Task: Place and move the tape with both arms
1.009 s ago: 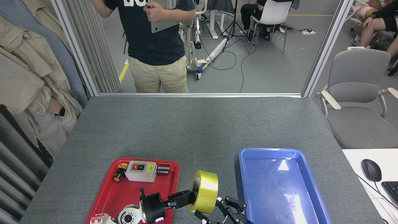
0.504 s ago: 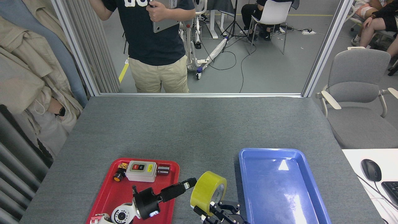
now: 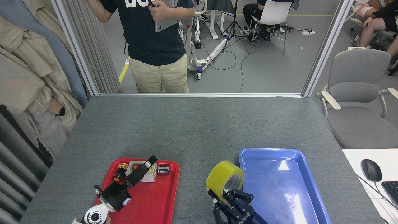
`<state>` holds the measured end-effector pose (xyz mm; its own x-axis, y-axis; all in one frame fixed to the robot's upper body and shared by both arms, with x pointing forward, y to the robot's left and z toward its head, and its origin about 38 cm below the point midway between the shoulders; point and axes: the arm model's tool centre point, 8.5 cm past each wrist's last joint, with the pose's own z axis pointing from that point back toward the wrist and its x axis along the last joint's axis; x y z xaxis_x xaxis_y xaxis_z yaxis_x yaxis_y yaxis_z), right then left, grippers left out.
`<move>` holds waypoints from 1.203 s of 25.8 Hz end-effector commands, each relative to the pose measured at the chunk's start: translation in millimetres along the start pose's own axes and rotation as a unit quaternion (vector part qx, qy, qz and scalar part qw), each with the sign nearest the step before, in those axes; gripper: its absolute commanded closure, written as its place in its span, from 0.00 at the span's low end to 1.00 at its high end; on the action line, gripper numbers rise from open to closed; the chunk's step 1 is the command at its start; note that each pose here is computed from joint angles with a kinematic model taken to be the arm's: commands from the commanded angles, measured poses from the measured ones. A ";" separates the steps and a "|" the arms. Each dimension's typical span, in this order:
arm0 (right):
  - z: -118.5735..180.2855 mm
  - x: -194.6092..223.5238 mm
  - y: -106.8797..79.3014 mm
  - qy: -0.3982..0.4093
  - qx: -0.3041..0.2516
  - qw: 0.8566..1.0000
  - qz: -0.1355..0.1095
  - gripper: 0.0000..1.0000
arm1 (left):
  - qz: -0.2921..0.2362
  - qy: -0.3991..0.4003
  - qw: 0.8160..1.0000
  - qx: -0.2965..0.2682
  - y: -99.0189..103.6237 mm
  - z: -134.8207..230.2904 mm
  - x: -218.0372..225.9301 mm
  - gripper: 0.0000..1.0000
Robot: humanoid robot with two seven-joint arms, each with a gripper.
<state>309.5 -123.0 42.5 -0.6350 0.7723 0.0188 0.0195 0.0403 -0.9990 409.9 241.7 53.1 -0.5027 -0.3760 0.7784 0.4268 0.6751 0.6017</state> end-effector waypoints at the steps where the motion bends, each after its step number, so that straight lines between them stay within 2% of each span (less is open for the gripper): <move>1: 3.8 -36.5 5.6 0.149 0.053 0.987 0.040 0.80 | -0.135 0.079 0.987 0.033 17.3 17.5 -10.4 0.07; 2: 6.7 -49.1 4.4 0.186 0.062 0.980 0.048 0.80 | -0.170 0.095 0.980 0.030 16.1 21.0 -9.7 0.00; 4: 14.0 -67.2 6.6 0.243 0.095 0.964 0.051 0.80 | -0.228 0.116 0.966 0.027 15.4 27.5 -6.5 0.00; 7: 29.0 -84.7 16.5 0.297 0.176 0.938 0.042 0.80 | -0.290 0.135 0.947 0.036 11.4 36.9 3.9 0.00; 9: 38.4 -95.3 19.7 0.316 0.224 0.921 0.036 0.80 | -0.349 0.165 0.921 0.056 12.3 37.8 12.7 0.00; 11: 51.1 -106.6 22.5 0.326 0.275 0.904 0.027 0.87 | -0.418 0.201 0.884 0.053 1.5 24.8 24.3 0.00; 13: 61.3 -114.5 25.7 0.333 0.307 0.892 0.022 0.87 | -0.463 0.246 0.850 0.051 -13.6 15.5 28.5 0.00; 14: 61.9 -115.2 26.1 0.330 0.311 0.891 0.016 0.87 | -0.468 0.269 0.840 0.056 -17.8 15.0 28.7 0.00; 16: 61.0 -113.9 27.7 0.320 0.316 0.893 -0.005 0.87 | -0.467 0.300 0.829 0.066 -13.5 18.4 26.1 0.00; 18: 58.9 -111.9 28.9 0.307 0.327 0.893 -0.033 0.86 | -0.460 0.308 0.830 0.075 -5.9 22.6 27.7 0.00; 20: 63.2 -117.9 27.8 0.307 0.334 0.891 -0.031 0.83 | -0.444 0.330 0.829 0.081 -2.2 38.0 19.4 0.00; 21: 63.6 -119.0 27.8 0.307 0.335 0.890 -0.031 0.76 | -0.439 0.336 0.829 0.080 -4.9 43.5 17.1 0.00; 22: 63.8 -119.0 28.3 0.307 0.336 0.890 -0.031 0.62 | -0.437 0.333 0.832 0.076 -7.1 42.8 17.4 0.00; 24: 63.9 -119.2 28.3 0.306 0.336 0.890 -0.033 0.49 | -0.436 0.316 0.840 0.067 -10.5 40.2 18.8 0.00; 27: 62.7 -117.9 28.5 0.303 0.328 0.894 -0.047 0.07 | -0.437 0.297 0.844 0.091 -11.3 33.8 28.2 0.00; 28: 62.7 -117.9 28.6 0.303 0.327 0.894 -0.050 0.02 | -0.436 0.293 0.844 0.108 -10.7 32.0 32.3 0.00; 31: 62.8 -118.5 27.7 0.302 0.325 0.895 -0.049 0.01 | -0.435 0.297 0.835 0.158 -12.2 35.9 45.1 0.00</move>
<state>336.2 -252.8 9.0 -0.0721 0.9944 -0.0775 -0.5998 -0.1054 -0.7932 363.3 243.8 68.4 -0.0517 -0.9974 0.0499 -0.1126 0.0555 0.9921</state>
